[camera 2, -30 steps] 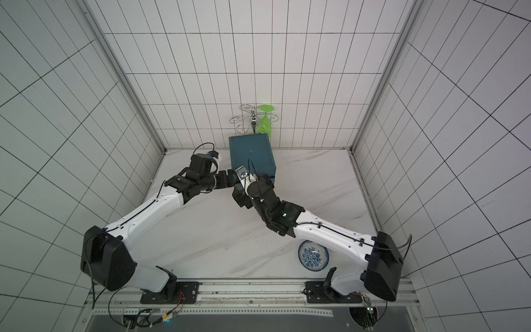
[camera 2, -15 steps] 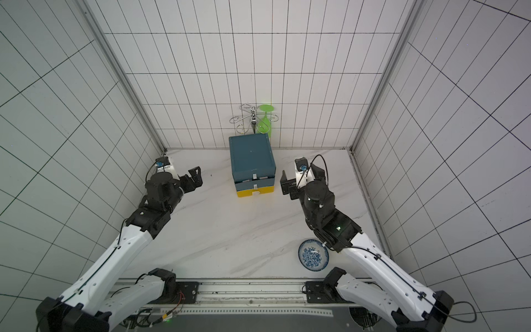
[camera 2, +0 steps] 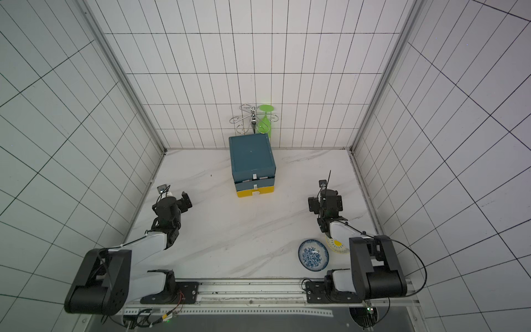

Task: Place the plugs into the drawer by color
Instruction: Reset both arms

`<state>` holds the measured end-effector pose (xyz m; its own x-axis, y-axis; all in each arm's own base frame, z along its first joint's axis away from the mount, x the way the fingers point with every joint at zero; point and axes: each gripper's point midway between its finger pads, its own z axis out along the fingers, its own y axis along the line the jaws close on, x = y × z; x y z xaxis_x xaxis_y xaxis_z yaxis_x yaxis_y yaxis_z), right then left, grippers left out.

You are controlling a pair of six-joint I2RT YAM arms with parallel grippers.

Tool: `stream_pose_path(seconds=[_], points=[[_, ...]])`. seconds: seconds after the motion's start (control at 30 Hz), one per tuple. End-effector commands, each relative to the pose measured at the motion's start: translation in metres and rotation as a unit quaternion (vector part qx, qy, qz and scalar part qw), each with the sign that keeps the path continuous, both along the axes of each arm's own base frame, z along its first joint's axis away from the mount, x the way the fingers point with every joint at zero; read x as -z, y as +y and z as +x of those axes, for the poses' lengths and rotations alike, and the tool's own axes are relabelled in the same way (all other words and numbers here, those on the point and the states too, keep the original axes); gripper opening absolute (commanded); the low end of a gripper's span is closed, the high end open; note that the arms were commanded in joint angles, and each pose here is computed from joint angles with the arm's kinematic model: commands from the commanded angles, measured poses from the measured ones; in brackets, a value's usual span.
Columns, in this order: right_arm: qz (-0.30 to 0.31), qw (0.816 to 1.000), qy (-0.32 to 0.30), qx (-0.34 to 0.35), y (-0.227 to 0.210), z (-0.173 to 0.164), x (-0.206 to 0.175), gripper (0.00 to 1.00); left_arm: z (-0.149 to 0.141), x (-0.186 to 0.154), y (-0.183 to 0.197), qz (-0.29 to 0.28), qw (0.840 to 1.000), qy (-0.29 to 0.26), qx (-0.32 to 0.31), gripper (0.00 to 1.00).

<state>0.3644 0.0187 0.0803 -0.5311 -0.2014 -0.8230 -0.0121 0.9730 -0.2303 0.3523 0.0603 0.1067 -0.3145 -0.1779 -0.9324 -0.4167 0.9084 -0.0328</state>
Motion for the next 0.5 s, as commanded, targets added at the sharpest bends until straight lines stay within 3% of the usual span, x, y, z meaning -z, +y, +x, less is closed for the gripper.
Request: stream_pose_path(seconds=[0.0,0.13,0.23,0.33,0.4,0.47], points=[[0.032,0.994,-0.102,0.02,-0.007,0.024,-0.04,0.99,0.025,-0.039,-0.003,-0.001,0.997,-0.07,0.015,0.99],[0.044,0.989,-0.126,0.07,-0.031,0.031,-0.032,0.99,0.044,-0.026,-0.011,-0.015,0.995,-0.076,0.058,0.99],[0.081,0.99,-0.091,0.077,-0.042,0.039,-0.022,0.99,0.046,-0.016,-0.007,0.0,0.993,-0.112,0.049,0.99],[0.103,0.988,-0.089,0.07,-0.046,0.036,-0.012,0.99,0.055,-0.007,-0.013,-0.017,0.997,-0.042,0.061,0.99],[0.102,0.987,-0.107,0.069,-0.046,0.037,-0.015,0.99,0.056,-0.012,-0.015,-0.001,0.994,-0.08,0.073,0.99],[0.102,0.987,-0.103,0.072,-0.047,0.037,-0.014,0.99,0.055,-0.011,-0.016,0.0,0.994,-0.078,0.073,0.99]])
